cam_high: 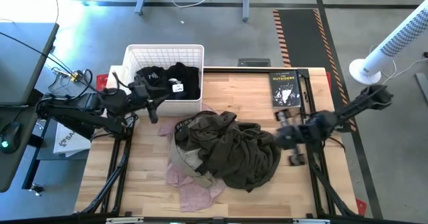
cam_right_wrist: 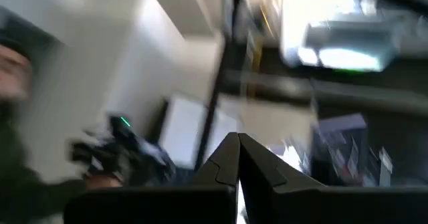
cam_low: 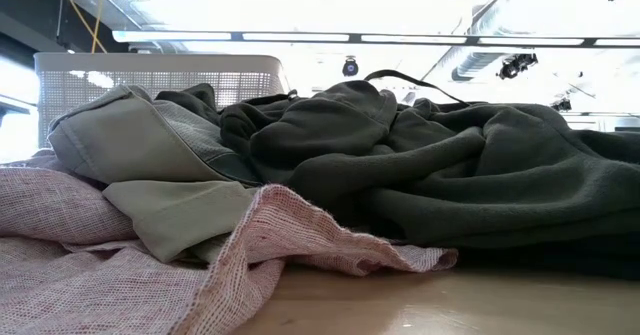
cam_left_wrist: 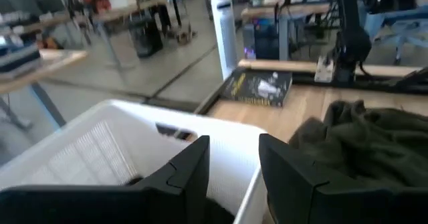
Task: Sort clothes
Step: Put the gray hoodie into the white laundry bin
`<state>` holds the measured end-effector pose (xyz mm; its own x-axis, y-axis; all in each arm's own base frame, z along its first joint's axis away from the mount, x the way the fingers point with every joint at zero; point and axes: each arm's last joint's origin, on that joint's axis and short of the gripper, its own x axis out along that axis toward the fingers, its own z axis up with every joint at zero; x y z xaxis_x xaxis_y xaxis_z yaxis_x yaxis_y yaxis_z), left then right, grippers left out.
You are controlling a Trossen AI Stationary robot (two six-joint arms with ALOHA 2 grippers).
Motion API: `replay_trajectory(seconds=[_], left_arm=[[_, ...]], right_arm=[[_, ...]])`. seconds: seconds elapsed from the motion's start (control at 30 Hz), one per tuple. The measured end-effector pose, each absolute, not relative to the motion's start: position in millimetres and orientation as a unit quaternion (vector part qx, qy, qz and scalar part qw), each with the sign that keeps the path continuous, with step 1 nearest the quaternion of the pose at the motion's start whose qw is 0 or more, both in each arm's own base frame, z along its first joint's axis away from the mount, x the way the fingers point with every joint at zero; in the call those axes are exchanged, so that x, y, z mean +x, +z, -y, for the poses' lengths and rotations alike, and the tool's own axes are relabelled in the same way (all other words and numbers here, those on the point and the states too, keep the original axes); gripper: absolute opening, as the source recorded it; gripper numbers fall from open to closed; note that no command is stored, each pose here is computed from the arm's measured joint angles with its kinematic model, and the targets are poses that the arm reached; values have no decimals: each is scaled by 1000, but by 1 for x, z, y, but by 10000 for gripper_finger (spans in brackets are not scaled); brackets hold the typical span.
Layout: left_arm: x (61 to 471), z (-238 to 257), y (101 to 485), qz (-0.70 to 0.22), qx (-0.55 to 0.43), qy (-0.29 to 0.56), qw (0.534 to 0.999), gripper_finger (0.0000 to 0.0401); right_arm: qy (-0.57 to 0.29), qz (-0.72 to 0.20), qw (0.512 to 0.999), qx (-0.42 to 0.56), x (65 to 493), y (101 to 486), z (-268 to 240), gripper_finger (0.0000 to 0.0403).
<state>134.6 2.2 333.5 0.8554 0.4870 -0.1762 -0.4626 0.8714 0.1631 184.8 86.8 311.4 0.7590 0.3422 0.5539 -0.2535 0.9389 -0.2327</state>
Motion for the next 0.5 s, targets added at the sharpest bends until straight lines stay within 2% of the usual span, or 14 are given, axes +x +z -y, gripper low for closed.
replay_trajectory(seconds=[0.1, 0.23, 0.33, 0.5], left_arm=[[131, -3, 340, -78, 66, 247, 964, 129], [124, -3, 343, -65, 55, 243, 966, 129], [119, -2, 343, -62, 41, 231, 970, 129], [113, -3, 343, -61, 35, 223, 972, 129]], right_arm=[[119, 221, 966, -56, 224, 338, -100, 0], [15, 22, 999, -37, 269, 364, -103, 0], [-77, -122, 990, -8, 295, 374, -94, 5], [-117, -302, 945, 55, 328, 372, -83, 56]])
